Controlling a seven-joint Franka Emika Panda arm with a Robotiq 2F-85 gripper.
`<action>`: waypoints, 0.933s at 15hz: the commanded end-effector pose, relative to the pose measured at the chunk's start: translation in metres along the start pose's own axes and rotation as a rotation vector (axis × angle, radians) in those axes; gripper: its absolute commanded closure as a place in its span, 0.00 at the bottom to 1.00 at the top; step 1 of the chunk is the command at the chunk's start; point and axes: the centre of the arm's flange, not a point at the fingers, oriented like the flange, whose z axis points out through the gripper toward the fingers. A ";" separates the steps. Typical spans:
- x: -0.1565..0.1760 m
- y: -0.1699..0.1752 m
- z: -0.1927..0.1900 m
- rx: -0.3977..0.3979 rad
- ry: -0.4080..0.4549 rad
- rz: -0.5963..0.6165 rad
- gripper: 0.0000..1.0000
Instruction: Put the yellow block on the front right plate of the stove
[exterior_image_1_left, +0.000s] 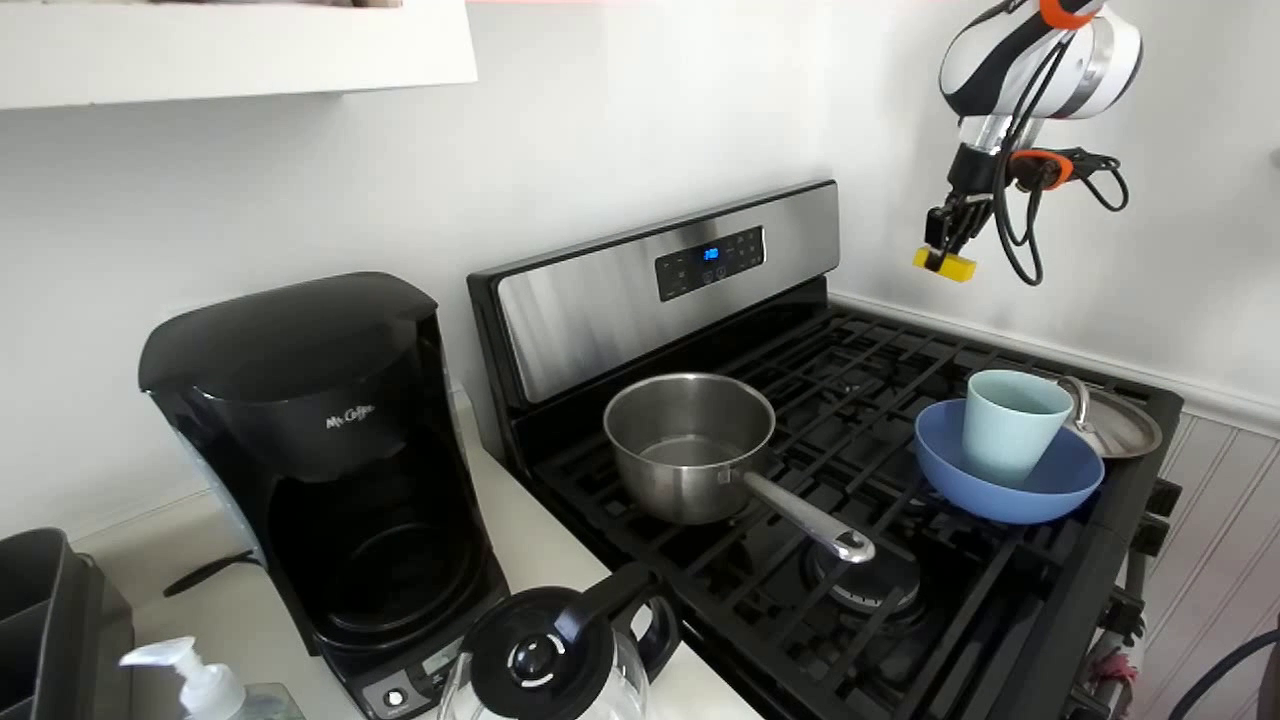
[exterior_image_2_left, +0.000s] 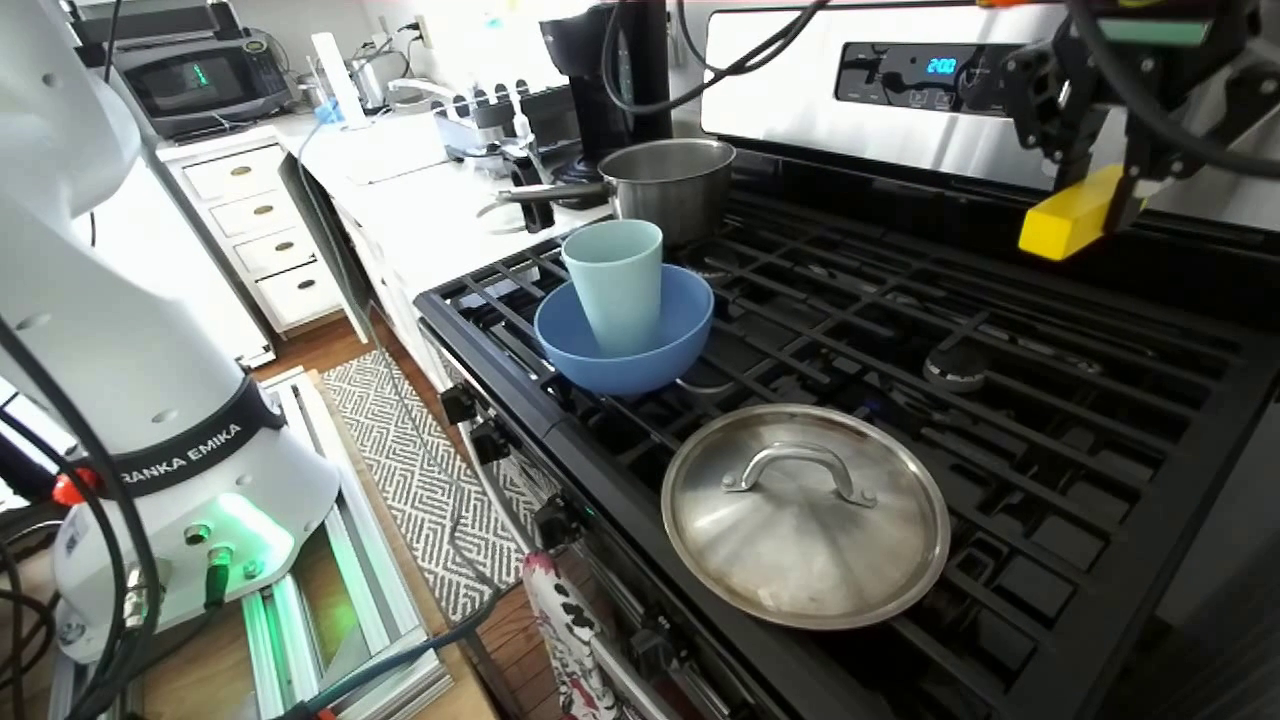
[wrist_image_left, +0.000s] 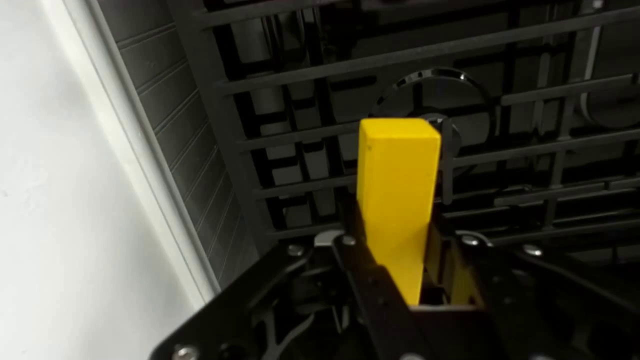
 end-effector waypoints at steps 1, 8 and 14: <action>0.034 0.010 0.040 0.015 -0.056 -0.015 0.92; 0.039 0.003 0.063 0.003 -0.057 -0.064 0.92; 0.047 -0.002 0.083 0.031 -0.039 -0.143 0.92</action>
